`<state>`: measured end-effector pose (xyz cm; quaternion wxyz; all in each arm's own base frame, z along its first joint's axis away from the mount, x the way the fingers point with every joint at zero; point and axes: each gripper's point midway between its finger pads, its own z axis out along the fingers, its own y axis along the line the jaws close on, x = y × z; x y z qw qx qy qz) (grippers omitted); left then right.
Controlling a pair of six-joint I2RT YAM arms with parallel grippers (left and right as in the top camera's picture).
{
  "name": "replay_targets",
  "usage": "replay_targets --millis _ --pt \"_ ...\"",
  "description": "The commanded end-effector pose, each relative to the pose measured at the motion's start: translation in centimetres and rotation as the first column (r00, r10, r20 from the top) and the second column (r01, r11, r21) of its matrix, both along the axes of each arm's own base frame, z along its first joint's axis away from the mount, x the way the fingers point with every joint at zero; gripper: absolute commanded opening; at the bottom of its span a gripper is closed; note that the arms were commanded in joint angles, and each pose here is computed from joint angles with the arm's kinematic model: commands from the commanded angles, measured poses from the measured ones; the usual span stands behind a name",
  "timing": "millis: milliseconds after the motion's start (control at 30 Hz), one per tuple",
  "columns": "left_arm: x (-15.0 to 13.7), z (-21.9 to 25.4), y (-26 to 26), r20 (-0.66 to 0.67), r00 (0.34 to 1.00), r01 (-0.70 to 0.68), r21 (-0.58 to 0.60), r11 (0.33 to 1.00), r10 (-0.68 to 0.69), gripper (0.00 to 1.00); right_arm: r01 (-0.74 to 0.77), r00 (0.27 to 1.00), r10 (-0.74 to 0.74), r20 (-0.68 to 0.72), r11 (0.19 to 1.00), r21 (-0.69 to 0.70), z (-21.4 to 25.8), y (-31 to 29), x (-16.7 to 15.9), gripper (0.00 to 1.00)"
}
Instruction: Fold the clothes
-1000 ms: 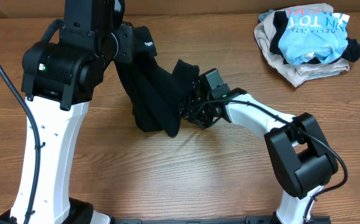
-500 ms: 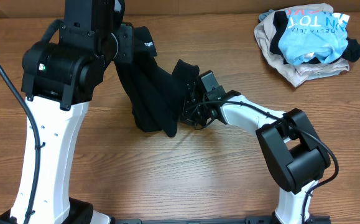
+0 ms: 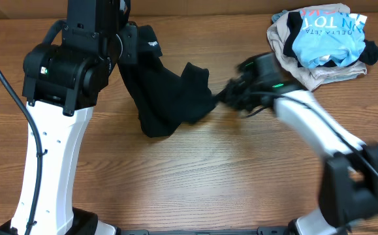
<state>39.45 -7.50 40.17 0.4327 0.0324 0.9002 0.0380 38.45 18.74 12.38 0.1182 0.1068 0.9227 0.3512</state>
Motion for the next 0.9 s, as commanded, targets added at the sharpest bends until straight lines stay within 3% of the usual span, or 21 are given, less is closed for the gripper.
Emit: replay_targets --millis 0,267,533,667,867 --pt "-0.9 2.1 1.7 0.065 0.996 -0.066 0.024 0.998 0.064 0.04 0.005 0.956 0.011 0.295 0.999 -0.052 10.9 -5.2 1.5 0.04" --pt "-0.9 1.9 1.7 0.059 0.996 -0.063 0.023 0.998 0.061 0.04 0.171 0.916 -0.056 0.397 0.950 -0.260 19.4 -14.4 -1.0 0.04" --pt "-0.8 2.6 1.8 0.086 0.994 -0.073 0.020 0.997 0.071 0.04 0.293 0.874 -0.142 0.465 0.917 -0.270 24.3 -17.9 -2.6 0.04" --pt "-1.1 2.2 1.6 0.067 0.994 -0.088 -0.034 0.996 0.090 0.04 0.332 0.881 -0.192 0.433 0.902 -0.276 24.6 -19.4 -4.5 0.04" --pt "-2.2 0.6 1.0 -0.014 0.997 -0.077 -0.072 0.994 0.076 0.21 0.341 0.926 -0.245 0.288 0.870 -0.357 21.7 -20.8 -7.1 0.04"
